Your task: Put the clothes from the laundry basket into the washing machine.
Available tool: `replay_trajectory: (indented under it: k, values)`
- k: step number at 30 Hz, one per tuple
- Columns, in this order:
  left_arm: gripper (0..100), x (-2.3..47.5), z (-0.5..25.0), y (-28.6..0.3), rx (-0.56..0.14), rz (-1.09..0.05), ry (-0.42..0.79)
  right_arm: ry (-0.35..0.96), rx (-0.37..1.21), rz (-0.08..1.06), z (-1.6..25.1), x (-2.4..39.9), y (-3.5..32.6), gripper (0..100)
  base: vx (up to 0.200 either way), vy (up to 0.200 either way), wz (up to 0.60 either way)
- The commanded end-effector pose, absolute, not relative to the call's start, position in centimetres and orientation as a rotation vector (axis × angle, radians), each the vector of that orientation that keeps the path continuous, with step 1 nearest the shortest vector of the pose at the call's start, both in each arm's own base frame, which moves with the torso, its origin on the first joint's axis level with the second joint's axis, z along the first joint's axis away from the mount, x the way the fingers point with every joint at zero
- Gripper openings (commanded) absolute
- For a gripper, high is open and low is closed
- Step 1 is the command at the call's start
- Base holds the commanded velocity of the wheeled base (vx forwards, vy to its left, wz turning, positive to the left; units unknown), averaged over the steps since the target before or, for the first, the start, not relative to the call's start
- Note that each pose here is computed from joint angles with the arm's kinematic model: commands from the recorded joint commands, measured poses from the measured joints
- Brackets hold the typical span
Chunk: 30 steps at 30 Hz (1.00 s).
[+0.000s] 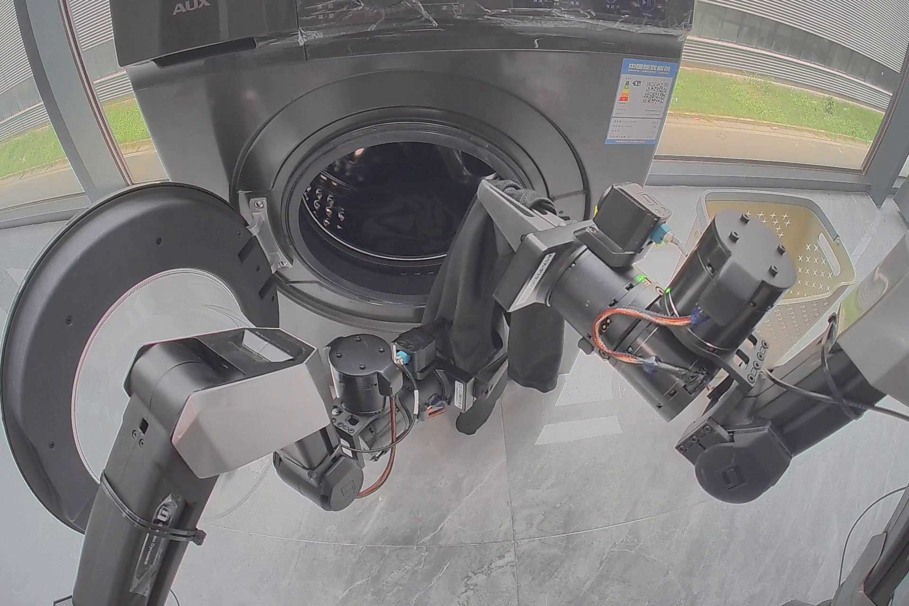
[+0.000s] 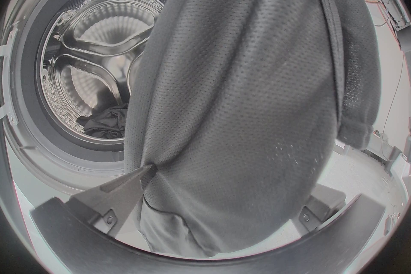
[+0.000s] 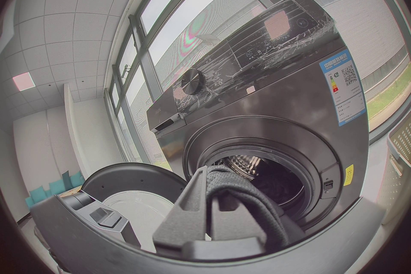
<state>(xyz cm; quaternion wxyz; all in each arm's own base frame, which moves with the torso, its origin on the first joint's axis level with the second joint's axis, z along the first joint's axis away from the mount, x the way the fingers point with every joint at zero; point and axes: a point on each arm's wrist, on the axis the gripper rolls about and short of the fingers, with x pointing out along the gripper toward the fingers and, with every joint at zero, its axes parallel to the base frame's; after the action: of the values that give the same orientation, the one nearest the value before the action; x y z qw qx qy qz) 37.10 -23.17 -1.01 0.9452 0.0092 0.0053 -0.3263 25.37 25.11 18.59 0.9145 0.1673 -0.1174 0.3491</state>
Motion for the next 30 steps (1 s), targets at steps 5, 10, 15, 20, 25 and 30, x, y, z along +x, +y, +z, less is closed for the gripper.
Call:
replay_trajectory:
  k: [5,10,15,20,25,30]
  values:
    - [0,36.2,-0.7,-22.4,0.045,-0.671,0.004,-0.237,0.334,0.689,18.3,26.1,24.4,0,0.000,0.000,0.00]
    - [0,34.7,1.4,-22.0,0.050,-0.692,-0.003,-0.237,0.326,0.648,18.1,27.2,23.3,0,0.000,0.000,0.00]
    - [0,33.6,2.3,-21.4,0.053,-0.717,0.012,-0.243,0.324,0.628,18.2,27.7,22.7,0,0.000,0.000,0.00]
    - [0,33.4,2.0,-21.2,0.057,-0.720,0.026,-0.242,0.326,0.643,18.2,27.3,23.1,0,0.000,0.000,0.00]
    - [100,33.7,1.5,-21.3,0.054,-0.719,0.036,-0.242,0.328,0.654,18.3,27.1,23.4,0,0.000,0.000,0.00]
    - [100,34.2,-0.1,-21.2,0.061,-0.710,0.063,-0.241,0.329,0.659,18.3,26.9,23.6,0,0.000,0.000,0.00]
